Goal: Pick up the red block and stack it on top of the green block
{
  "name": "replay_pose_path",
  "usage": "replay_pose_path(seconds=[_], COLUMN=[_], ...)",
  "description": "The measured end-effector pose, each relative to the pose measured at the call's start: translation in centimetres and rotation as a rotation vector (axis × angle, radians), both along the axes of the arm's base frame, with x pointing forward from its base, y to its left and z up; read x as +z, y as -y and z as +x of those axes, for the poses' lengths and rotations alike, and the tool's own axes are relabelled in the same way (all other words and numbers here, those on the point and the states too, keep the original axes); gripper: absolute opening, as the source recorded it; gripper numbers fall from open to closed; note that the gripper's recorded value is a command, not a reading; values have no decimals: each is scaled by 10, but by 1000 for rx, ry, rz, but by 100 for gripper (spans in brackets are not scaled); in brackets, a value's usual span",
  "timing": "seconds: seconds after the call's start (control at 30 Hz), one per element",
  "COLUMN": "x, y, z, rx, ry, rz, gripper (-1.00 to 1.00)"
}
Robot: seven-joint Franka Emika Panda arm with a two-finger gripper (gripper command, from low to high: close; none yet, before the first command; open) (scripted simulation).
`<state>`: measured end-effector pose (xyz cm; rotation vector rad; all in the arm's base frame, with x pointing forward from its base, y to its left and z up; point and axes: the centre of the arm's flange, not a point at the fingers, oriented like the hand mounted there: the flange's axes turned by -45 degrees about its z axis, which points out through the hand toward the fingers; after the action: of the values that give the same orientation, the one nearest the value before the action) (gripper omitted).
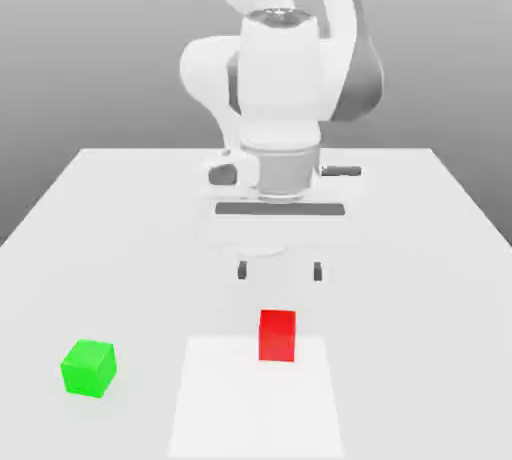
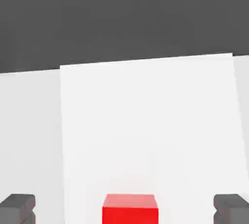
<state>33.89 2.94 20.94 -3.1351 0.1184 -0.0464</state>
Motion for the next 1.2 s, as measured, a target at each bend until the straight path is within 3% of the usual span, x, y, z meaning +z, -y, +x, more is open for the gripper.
replay_pose_path(seconds=[0.17, 0.2, 0.43, 0.7, 0.9, 1.1, 1.2], x=[-55, -62, -63, -6, 16, 31, 4], y=[-1, -1, -1, 0, 114, 256, 253], z=[-10, -11, -11, -11, 30, 27, 36], rx=[-2, -2, -2, -5, -422, -862, -857], ry=[-28, -29, -29, -29, -31, -28, -27], rz=[-2, -2, -2, -3, 6, 12, 12], gripper=[0, -100, -100, -100, -100, -100, -100])
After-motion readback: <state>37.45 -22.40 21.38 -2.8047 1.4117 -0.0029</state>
